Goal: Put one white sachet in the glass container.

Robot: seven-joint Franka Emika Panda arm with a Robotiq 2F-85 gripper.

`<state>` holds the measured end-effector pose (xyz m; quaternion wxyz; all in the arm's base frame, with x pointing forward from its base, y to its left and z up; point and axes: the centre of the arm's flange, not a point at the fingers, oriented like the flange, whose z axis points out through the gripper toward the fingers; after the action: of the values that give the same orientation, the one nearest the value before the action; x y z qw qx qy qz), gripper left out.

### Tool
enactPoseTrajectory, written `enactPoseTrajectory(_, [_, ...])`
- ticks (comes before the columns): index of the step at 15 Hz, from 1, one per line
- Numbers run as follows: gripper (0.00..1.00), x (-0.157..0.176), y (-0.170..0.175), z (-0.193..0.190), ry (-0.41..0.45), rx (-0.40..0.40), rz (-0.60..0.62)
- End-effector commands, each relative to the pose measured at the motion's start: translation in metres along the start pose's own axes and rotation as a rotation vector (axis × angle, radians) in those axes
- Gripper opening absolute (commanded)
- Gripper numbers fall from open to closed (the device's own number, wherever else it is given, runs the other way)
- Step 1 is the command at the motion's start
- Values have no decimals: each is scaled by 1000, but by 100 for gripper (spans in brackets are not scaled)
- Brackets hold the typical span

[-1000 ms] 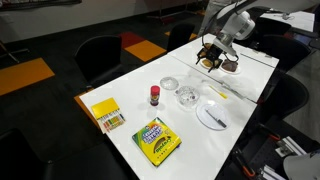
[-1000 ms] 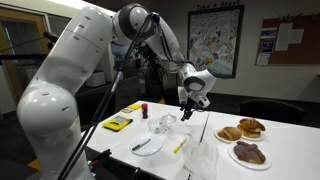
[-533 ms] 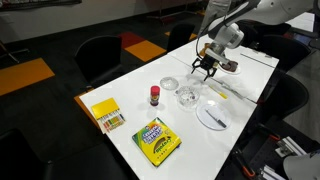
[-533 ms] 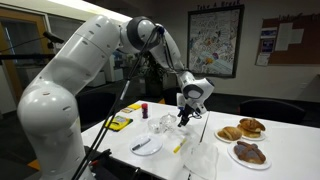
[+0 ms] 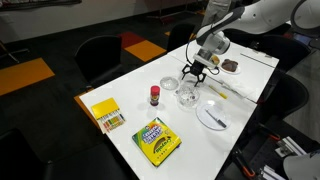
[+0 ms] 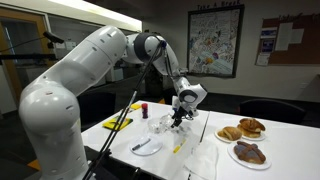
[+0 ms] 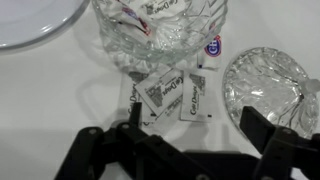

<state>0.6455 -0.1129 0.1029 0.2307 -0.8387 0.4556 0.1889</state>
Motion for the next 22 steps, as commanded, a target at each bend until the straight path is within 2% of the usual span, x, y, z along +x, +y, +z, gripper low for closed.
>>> enactPoseTrajectory(1, [100, 5, -24, 21, -45, -29, 23])
enactPoseTrajectory(5, [100, 2, -27, 32, -83, -66, 57])
enactPoseTrajectory(11, [100, -5, -15, 21, -131, -142, 93])
enactPoseTrajectory(13, [100, 0, 4, 9, -128, -170, 98])
enactPoseTrajectory(16, [100, 8, 22, 1, -86, -210, 82])
enactPoseTrajectory(18, [100, 12, 30, 0, -54, -210, 55])
enactPoseTrajectory(19, [100, 9, 12, 13, -40, -201, 36])
enactPoseTrajectory(22, [100, 0, -12, 24, 11, -169, -25])
